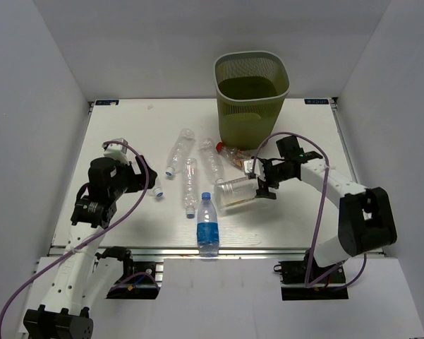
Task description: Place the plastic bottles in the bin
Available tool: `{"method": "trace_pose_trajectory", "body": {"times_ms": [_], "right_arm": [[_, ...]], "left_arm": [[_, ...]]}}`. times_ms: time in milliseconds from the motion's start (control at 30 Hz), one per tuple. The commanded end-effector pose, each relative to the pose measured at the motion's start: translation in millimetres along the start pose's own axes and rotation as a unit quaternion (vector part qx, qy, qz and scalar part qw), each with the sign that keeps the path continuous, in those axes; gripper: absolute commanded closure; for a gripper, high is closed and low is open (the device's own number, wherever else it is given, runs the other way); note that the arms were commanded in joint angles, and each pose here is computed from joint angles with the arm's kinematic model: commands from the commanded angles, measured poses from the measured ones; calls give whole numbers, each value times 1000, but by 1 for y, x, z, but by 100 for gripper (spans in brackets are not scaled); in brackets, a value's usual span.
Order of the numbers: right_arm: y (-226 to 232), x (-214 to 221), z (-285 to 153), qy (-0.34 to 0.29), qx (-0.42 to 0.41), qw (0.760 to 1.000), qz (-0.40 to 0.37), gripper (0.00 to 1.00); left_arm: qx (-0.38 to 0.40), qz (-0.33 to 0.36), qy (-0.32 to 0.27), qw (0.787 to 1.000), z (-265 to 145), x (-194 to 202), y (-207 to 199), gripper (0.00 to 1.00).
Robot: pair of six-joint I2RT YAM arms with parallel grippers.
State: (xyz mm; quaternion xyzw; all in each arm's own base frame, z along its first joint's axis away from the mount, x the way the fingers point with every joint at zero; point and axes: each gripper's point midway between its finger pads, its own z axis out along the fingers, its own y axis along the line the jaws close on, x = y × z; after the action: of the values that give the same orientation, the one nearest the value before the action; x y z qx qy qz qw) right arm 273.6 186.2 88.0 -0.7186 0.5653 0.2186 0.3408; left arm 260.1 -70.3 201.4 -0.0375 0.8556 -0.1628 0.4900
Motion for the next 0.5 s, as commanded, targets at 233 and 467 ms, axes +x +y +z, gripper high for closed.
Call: {"method": "trace_pose_trajectory", "body": {"times_ms": [233, 467], "right_arm": [[0, 22, 17, 61, -29, 998, 13, 10], [16, 45, 32, 107, -66, 992, 22, 10]], "left_arm": [[15, 8, -3, 1000, 0, 2, -3, 0], [15, 8, -3, 1000, 0, 2, -3, 0]]}}
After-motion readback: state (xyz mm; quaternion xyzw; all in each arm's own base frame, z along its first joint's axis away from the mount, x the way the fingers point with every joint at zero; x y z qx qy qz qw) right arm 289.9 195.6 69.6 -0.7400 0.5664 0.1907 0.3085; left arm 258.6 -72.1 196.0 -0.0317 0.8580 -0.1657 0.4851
